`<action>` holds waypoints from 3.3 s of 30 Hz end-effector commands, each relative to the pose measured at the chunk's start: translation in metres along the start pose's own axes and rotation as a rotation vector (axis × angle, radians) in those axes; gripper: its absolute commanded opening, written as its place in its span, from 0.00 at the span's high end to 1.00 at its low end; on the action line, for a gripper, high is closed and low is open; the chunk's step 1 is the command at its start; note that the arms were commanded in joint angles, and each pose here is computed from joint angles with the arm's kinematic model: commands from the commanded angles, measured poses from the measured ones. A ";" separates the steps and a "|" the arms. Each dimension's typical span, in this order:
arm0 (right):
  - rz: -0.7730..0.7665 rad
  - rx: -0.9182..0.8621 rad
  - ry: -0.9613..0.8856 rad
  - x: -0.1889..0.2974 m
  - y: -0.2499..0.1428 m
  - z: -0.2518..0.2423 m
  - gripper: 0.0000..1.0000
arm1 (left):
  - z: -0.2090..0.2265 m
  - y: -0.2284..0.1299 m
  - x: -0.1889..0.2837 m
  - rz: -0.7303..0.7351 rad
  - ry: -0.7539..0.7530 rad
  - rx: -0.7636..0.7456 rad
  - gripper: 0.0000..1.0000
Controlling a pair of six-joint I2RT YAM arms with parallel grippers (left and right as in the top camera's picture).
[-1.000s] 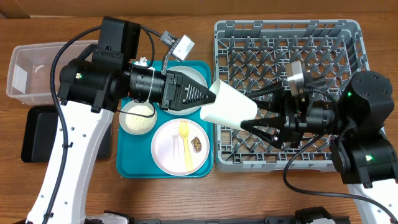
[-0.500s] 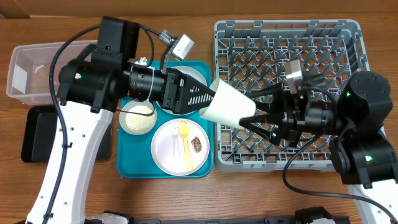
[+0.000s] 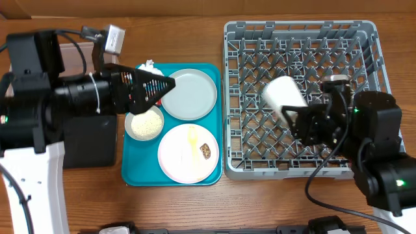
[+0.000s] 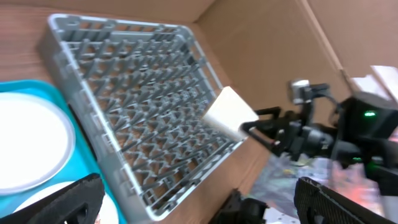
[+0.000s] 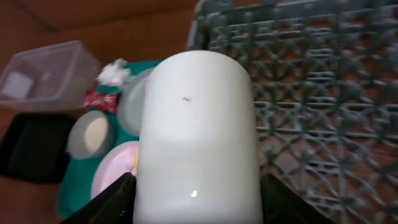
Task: Sort waste into correct bins and load items into the dishwasher rack
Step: 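Place the cup upside down in the rack with the right gripper, then grasp the yellow spoon on the white plate with the right gripper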
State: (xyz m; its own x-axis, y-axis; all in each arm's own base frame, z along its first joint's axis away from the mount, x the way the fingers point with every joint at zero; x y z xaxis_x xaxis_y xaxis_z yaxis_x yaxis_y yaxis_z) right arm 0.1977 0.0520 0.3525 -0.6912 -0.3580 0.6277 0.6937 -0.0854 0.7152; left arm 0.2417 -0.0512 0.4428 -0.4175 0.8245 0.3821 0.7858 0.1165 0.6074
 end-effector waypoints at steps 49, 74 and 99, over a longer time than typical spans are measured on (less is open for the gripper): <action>0.684 -0.561 -0.400 -0.080 -0.025 -0.144 0.33 | 0.013 -0.015 0.008 0.053 0.251 -0.007 0.00; -0.026 -0.148 0.054 0.081 0.037 0.018 0.09 | 0.046 -0.032 0.006 0.159 0.646 0.174 0.03; 0.217 -0.178 0.069 0.039 0.030 0.017 0.11 | 0.131 -0.116 -0.116 0.570 0.947 0.377 0.27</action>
State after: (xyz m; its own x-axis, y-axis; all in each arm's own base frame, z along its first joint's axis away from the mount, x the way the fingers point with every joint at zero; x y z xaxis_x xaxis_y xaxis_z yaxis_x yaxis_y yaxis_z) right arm 0.1854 0.0494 0.4058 -0.5285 -0.4392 0.7265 0.8431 -0.1711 0.5098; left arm 0.2634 -0.0831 0.2489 -0.0404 0.0828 0.9958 0.9894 0.1426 0.0283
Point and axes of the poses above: each gripper's point midway between its finger pads, its own x axis back along the fingers, its own z axis along the line the jaws close on, y = z × x, the point moved 9 cm from there along x, back along the fingers, and after that the axes turned 2 degrees about x, right-handed, at the moved point
